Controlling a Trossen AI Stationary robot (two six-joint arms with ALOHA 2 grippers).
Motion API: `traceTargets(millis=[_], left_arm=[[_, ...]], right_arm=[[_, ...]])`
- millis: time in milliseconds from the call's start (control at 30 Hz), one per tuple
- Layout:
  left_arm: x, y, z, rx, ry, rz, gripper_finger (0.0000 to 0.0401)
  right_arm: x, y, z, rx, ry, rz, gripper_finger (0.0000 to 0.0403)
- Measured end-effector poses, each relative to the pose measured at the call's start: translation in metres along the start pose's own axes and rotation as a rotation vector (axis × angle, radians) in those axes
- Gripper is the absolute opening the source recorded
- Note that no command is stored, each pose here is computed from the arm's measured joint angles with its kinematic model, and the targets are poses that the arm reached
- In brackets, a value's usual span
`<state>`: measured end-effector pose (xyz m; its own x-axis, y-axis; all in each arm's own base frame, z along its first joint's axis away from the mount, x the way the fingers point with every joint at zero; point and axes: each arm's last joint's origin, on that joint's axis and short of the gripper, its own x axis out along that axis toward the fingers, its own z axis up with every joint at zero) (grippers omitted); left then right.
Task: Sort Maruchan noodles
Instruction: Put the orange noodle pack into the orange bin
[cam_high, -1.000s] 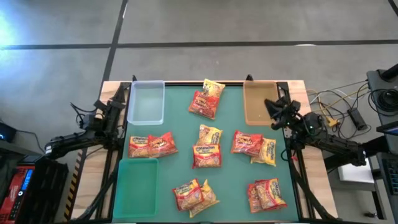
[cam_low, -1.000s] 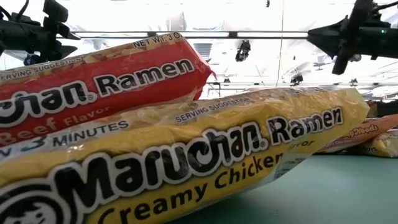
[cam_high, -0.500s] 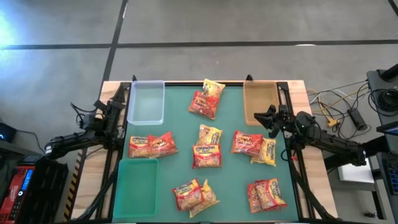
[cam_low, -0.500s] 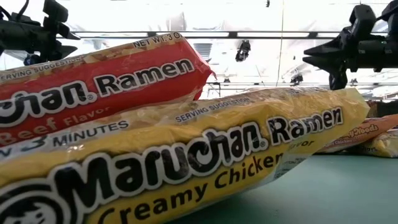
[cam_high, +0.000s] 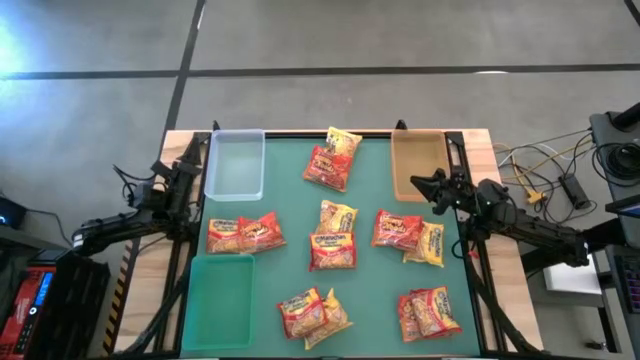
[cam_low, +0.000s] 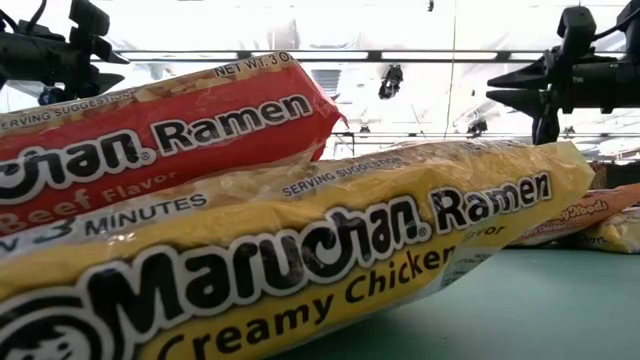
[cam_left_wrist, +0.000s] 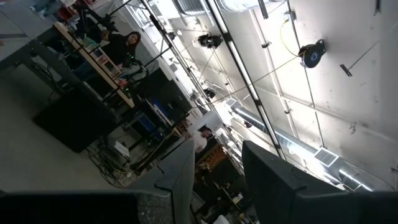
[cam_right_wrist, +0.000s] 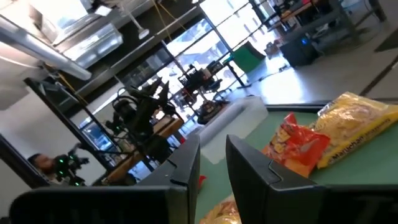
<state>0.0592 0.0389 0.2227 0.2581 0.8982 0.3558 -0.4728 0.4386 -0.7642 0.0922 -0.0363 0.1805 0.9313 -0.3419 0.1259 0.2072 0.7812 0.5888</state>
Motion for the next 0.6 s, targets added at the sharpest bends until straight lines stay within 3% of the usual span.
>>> traceTargets(millis=[400,600], left_arm=[[0.000,0.000,0.000,0.000,0.000,0.000,0.0119],[0.000,0.000,0.000,0.000,0.000,0.000,0.0119]], right_arm=[[-0.001,0.020,0.027,-0.084,0.008,-0.004,0.0068],[0.003,0.029,0.039,-0.183,0.023,-0.013,0.0068]])
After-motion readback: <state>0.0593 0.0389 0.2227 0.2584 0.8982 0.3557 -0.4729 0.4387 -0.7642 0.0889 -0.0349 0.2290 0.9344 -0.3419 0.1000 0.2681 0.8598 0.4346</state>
